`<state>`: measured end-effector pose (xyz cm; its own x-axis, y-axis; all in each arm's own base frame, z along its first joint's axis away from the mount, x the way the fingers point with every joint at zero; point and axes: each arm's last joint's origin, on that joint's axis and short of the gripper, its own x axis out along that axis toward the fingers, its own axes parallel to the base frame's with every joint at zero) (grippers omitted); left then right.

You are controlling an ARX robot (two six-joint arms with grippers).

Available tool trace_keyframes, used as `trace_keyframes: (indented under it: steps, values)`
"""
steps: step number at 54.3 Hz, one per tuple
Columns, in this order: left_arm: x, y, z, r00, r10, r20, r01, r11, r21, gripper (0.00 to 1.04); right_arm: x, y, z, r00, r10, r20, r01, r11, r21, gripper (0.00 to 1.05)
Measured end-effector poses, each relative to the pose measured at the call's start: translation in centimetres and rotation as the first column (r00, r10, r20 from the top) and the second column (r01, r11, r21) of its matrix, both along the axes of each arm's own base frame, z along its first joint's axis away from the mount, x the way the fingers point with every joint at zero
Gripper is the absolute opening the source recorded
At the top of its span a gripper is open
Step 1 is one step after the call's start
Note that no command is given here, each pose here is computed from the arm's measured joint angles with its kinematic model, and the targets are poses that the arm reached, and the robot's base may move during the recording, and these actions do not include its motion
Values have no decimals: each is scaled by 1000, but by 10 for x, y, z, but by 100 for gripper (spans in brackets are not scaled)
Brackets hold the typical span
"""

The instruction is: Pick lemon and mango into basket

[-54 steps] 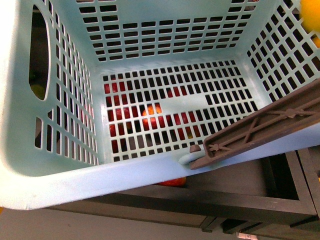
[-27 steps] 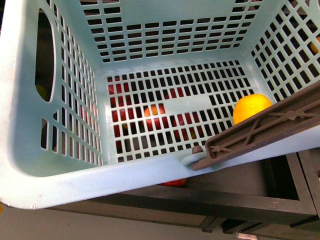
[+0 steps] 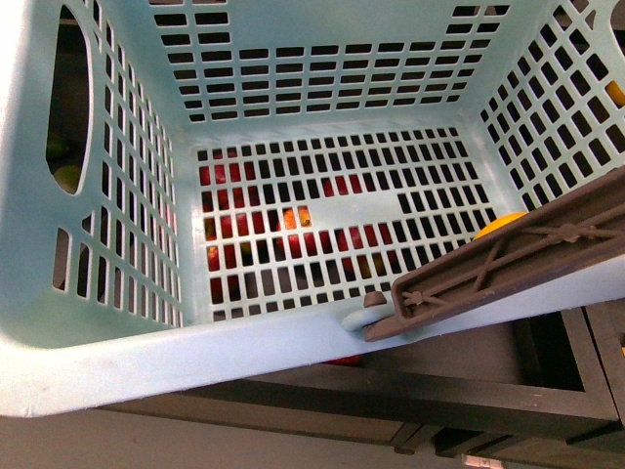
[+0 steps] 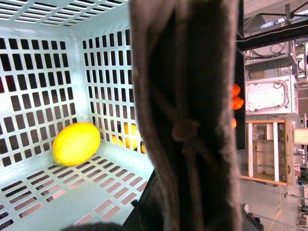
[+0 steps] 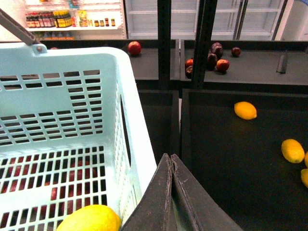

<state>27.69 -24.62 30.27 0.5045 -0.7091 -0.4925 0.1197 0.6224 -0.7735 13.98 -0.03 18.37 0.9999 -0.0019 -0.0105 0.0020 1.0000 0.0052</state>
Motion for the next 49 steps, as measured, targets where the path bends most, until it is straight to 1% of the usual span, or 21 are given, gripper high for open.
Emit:
trace_keyframes:
  steps: [8, 10, 11, 18, 25, 26, 28, 29, 35, 37, 40, 49]
  values:
    - [0, 0, 0, 1000, 4, 2, -4, 1000, 2, 4, -6, 0, -4, 1000, 0, 3, 0, 1000, 0, 2]
    - [0, 0, 0, 1000, 5, 2, -5, 1000, 2, 4, -7, 0, -5, 1000, 0, 3, 0, 1000, -2, 6]
    - [0, 0, 0, 1000, 4, 2, -4, 1000, 2, 4, -8, 0, -5, 1000, 0, 7, 0, 1000, -2, 16]
    - [0, 0, 0, 1000, 1, 1, -1, 1000, 1, 4, -8, 0, -5, 1000, 0, 8, 0, 1000, -2, 34]
    - [0, 0, 0, 1000, 1, 1, -1, 1000, 0, 4, -8, 0, -5, 1000, 0, 8, 0, 1000, -2, 57]
    - [0, 0, 0, 1000, 1, 1, -1, 1000, 0, 4, -8, 0, -5, 1000, 0, 8, 0, 1000, -2, 58]
    - [0, 0, 0, 1000, 2, 1, -2, 1000, 1, 4, -8, 0, -5, 1000, 0, 8, 0, 1000, -2, 65]
    - [0, 0, 0, 1000, 3, 2, -3, 1000, 2, 4, -8, 0, -5, 1000, 0, 8, 0, 1000, -2, 70]
    - [-1, -1, 0, 1000, -2, 2, 2, 1000, 2, 4, -8, 0, -5, 1000, -4, 7, 4, 1000, -2, 94]
    - [-2, -2, 0, 1000, -9, 2, 9, 1000, 1, 4, -8, 0, -5, 1000, -5, 7, 5, 1000, -1, 98]
    - [-3, -3, 0, 1000, -25, -6, 25, 1000, -7, 4, -8, 0, -5, 1000, -4, 7, 4, 1000, -2, 96]
    - [-2, -2, 0, 1000, -11, 0, 11, 1000, -1, 4, -8, 0, -5, 1000, -3, 8, 3, 1000, -2, 96]
